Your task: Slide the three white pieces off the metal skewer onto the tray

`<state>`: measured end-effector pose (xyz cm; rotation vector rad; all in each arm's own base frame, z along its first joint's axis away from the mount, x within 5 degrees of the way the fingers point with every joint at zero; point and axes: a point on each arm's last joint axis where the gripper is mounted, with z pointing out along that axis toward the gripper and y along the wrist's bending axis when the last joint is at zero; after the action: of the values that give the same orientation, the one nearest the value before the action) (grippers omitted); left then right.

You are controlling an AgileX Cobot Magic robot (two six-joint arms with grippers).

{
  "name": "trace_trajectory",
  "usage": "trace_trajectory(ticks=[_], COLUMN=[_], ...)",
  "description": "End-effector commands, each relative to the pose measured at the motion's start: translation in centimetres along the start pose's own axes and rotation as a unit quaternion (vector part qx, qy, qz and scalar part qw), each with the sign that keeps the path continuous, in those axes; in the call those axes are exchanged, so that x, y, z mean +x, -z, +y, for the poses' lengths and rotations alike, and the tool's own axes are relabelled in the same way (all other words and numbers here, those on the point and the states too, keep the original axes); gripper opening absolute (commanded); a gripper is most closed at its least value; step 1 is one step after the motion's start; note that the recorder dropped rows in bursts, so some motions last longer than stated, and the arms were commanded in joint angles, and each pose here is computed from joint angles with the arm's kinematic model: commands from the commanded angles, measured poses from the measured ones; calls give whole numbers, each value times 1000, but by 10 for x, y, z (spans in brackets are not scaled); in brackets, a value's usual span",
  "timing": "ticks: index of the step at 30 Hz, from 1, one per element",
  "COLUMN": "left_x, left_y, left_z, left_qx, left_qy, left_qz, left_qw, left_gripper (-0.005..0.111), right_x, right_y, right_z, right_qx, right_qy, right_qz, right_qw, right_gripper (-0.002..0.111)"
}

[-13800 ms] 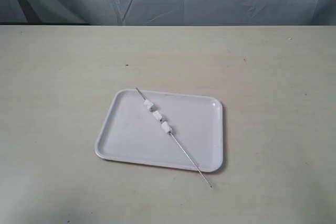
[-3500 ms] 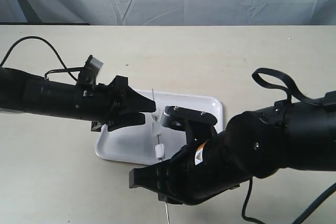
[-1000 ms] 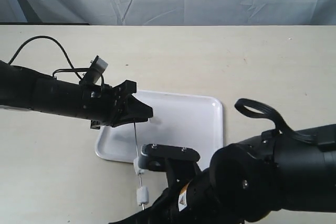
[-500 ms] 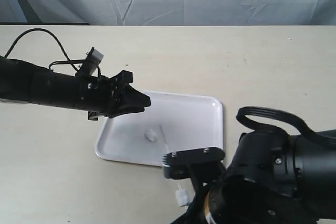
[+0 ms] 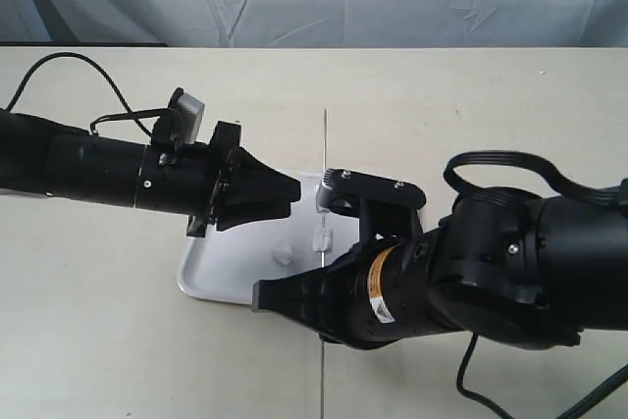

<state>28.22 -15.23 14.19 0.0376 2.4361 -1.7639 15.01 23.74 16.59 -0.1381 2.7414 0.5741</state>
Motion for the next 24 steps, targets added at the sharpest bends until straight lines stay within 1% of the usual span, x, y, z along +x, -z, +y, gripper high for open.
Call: trace_trajectory(ticks=[1, 3, 6, 8, 11, 15, 16, 17, 20, 21, 24], left_x=[11, 14, 16, 16, 16, 16, 16, 16, 16, 16, 16], left_y=[-1, 0, 0, 0, 0, 0, 0, 0, 0, 0, 0], left_z=[8, 10, 12, 12, 12, 12, 12, 12, 12, 12, 11], left_qx=[-12, -13, -9, -8, -8, -8, -8, -8, -8, -8, -4], left_qy=[8, 10, 15, 8, 9, 8, 8, 8, 8, 8, 8], left_qz=[12, 8, -4, -5, -7, -7, -7, -7, -7, -7, -5], left_qw=[1000, 1000, 1000, 1000, 1000, 1000, 1000, 1000, 1000, 1000, 1000], left_gripper=[33, 33, 33, 33, 33, 33, 33, 33, 33, 33, 33], right_x=[-8, -8, -8, -10, -13, -18, -19, -21, -31, -32, -39], right_y=[3, 3, 1, -1, -1, 0, 0, 1, 2, -1, -9], right_z=[8, 8, 3, -1, -5, -13, -15, -15, -2, 4, 13], right_qx=[-18, -20, 2, 10, 1, -10, -17, -37, -79, -85, -87], right_qy=[12, 7, -5, -12, -20, -34, -40, -32, -5, 2, 4], right_qz=[-16, -15, -3, 6, 20, 60, 71, 80, 89, 107, 128], right_qw=[1000, 1000, 1000, 1000, 1000, 998, 997, 996, 993, 991, 988], right_gripper=[-1, -1, -1, -1, -1, -1, -1, -1, -1, -1, -1])
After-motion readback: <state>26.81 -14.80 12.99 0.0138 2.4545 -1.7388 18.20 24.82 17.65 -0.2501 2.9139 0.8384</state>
